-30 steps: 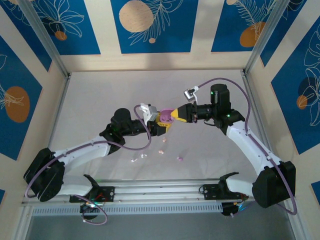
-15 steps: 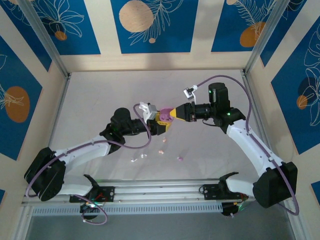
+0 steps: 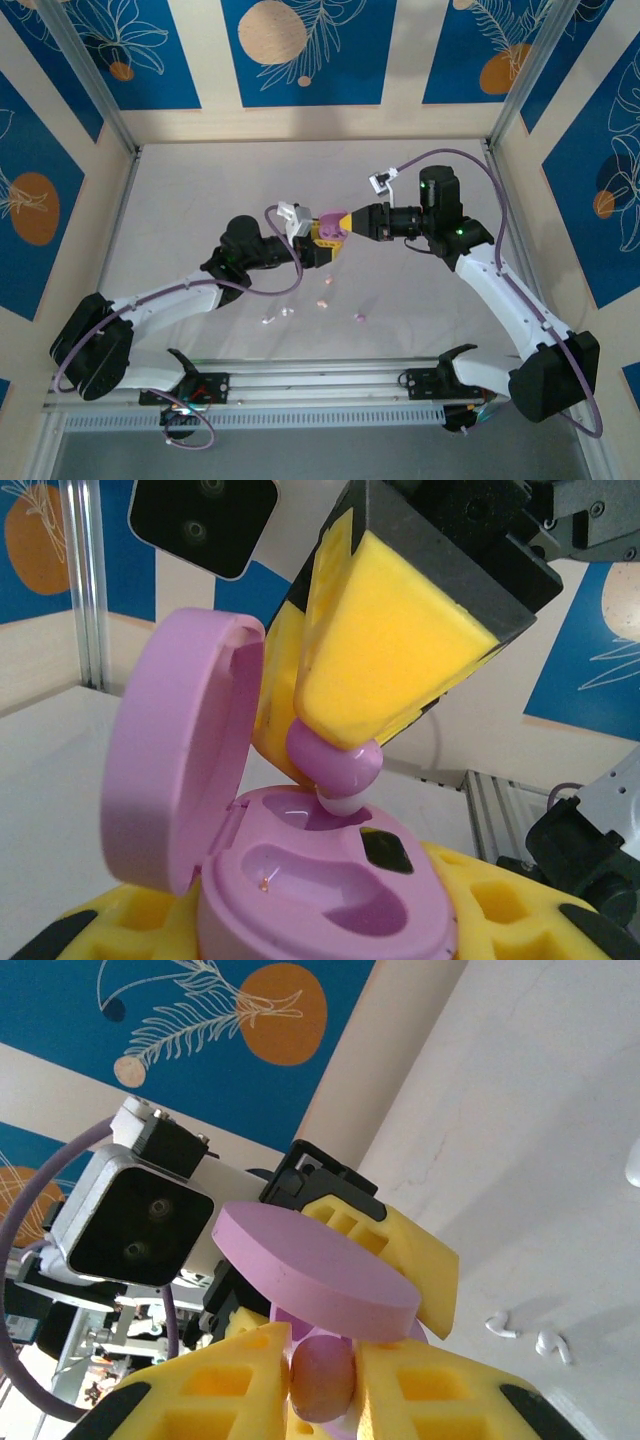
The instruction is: Insert wireless bluetooth earbuds into charging case
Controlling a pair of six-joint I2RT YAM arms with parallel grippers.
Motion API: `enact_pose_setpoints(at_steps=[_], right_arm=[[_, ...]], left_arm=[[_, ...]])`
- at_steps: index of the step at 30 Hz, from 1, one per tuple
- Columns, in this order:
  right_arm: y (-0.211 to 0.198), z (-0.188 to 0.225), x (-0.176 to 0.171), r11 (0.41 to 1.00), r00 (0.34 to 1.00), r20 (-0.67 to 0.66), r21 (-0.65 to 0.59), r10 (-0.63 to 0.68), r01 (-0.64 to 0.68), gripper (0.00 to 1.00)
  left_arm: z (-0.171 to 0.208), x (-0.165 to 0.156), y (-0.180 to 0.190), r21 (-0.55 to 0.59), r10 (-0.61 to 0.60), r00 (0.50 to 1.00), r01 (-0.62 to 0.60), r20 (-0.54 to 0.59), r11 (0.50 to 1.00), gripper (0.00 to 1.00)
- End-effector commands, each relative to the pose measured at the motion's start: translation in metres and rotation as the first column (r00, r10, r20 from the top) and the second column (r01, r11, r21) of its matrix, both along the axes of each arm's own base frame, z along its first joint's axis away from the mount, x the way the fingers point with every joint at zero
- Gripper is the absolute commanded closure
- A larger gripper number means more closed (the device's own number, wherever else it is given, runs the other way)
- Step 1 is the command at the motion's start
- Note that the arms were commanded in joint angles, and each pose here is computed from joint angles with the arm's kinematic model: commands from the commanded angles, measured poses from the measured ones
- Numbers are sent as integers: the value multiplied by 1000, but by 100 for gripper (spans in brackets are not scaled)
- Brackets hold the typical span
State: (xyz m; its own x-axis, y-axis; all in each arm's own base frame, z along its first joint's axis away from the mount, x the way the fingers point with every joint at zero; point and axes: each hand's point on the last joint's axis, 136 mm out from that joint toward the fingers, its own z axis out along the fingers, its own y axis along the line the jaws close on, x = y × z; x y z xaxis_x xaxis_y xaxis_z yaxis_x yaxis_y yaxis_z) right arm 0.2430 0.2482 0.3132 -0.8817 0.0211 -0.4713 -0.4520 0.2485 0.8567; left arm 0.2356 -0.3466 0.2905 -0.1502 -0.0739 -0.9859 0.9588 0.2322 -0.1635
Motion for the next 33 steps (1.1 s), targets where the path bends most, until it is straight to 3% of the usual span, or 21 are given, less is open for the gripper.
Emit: enact_pose_setpoints(at_steps=[1, 10, 24, 33], right_arm=[[0, 1, 7, 999, 999, 6, 6, -45, 45, 76], [1, 1, 8, 998, 998, 12, 7, -58, 58, 76], [-1, -18, 1, 991, 998, 33, -119, -57, 60, 73], [-2, -17, 2, 988, 997, 43, -139, -67, 73, 70]], left_arm=[[30, -11, -5, -71, -65, 995, 71, 74, 995, 73], [32, -10, -5, -76, -64, 995, 69, 73, 995, 73], [36, -8, -4, -91, -43, 996, 51, 83, 995, 73], [37, -9, -3, -86, -43, 995, 50, 86, 995, 73]])
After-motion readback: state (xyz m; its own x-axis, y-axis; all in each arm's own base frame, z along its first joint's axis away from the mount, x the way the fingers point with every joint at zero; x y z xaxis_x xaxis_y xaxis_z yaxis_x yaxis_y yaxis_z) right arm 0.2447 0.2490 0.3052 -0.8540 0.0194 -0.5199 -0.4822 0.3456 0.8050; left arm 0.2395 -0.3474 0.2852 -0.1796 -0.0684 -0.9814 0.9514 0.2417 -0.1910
